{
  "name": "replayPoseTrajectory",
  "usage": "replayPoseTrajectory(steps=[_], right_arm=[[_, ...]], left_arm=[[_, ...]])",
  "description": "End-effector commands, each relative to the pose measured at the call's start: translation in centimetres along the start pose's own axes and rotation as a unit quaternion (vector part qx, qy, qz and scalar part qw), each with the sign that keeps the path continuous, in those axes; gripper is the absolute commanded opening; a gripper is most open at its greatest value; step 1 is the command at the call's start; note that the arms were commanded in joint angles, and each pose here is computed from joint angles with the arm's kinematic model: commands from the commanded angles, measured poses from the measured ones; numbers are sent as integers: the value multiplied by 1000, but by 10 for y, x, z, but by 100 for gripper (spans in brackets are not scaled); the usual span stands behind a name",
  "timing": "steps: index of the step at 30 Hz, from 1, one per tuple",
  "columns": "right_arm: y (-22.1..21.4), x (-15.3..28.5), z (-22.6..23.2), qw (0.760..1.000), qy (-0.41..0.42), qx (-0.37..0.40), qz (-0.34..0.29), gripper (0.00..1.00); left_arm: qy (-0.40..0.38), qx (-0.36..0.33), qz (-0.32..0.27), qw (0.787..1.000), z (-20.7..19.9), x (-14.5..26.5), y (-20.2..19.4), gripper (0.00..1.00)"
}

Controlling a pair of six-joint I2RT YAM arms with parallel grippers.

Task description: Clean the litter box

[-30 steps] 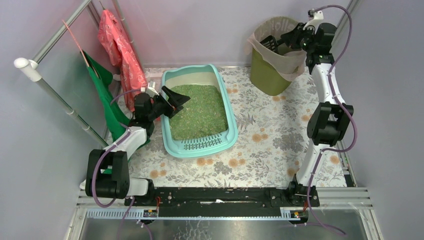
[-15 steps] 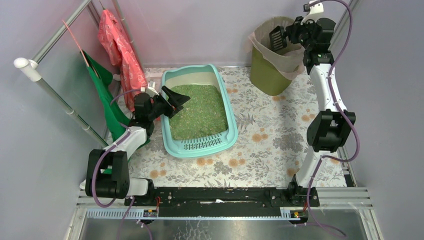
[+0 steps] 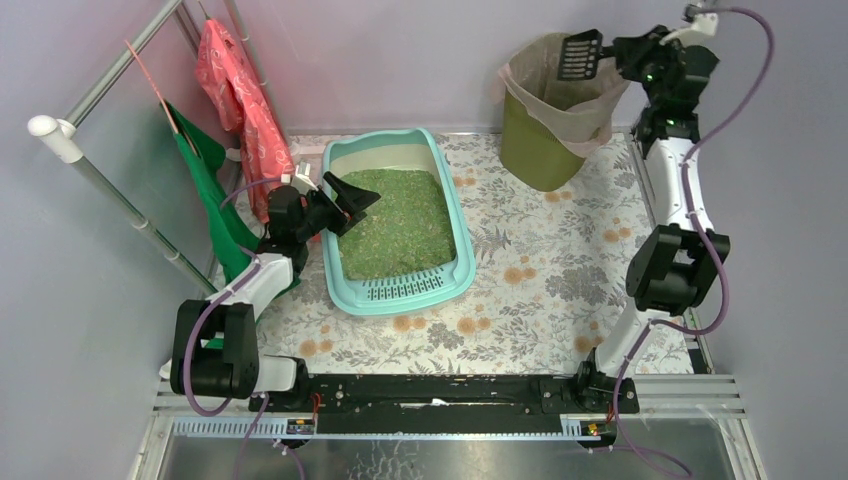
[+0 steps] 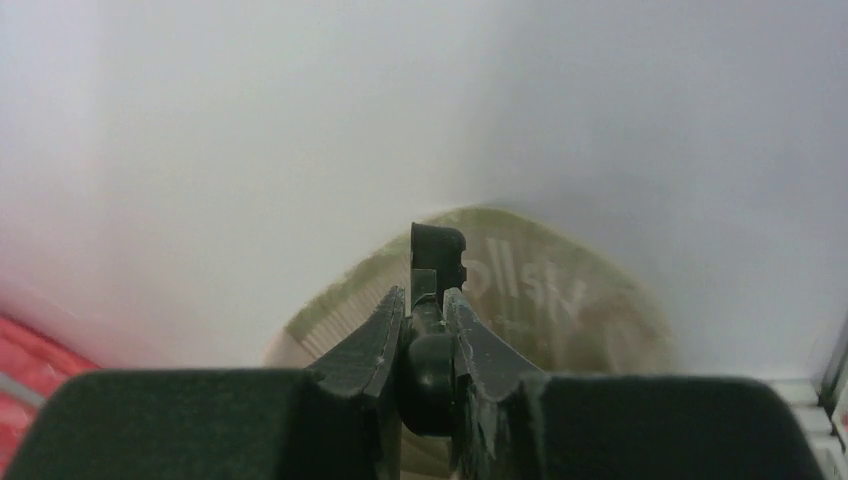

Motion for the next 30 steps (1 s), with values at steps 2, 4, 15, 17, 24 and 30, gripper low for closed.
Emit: replayPoseTrajectory(steps=[2, 4, 15, 17, 24, 30], right_arm=[[42, 20, -10, 988, 57, -116, -86, 0], [45, 22, -7, 983, 80, -141, -86, 0], [65, 39, 32, 949, 223, -215, -64, 0], [57, 41, 52, 939, 267, -216, -36, 0], [6, 45, 133, 921, 337, -190, 55, 0], [-43, 57, 206, 885, 408, -188, 126, 0]], left_arm=[[14, -12, 1, 1000, 7, 2, -3, 98], [13, -12, 2, 1000, 6, 1, -3, 98], [12, -19, 3, 1000, 2, 1, -3, 98], [11, -23, 1, 1000, 0, 1, -3, 98], [16, -48, -3, 999, -13, 3, 0, 98], [49, -69, 2, 996, -20, 0, -4, 99]])
Point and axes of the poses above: each gripper's point midway between its finger pads, its own x axis back along the fingers, its own z axis along the line the jaws close on, y = z × x, the point moved 10 cm from there along x, back along the fingers, and after that the axes turned 7 degrees about x, right-handed, at the moved point
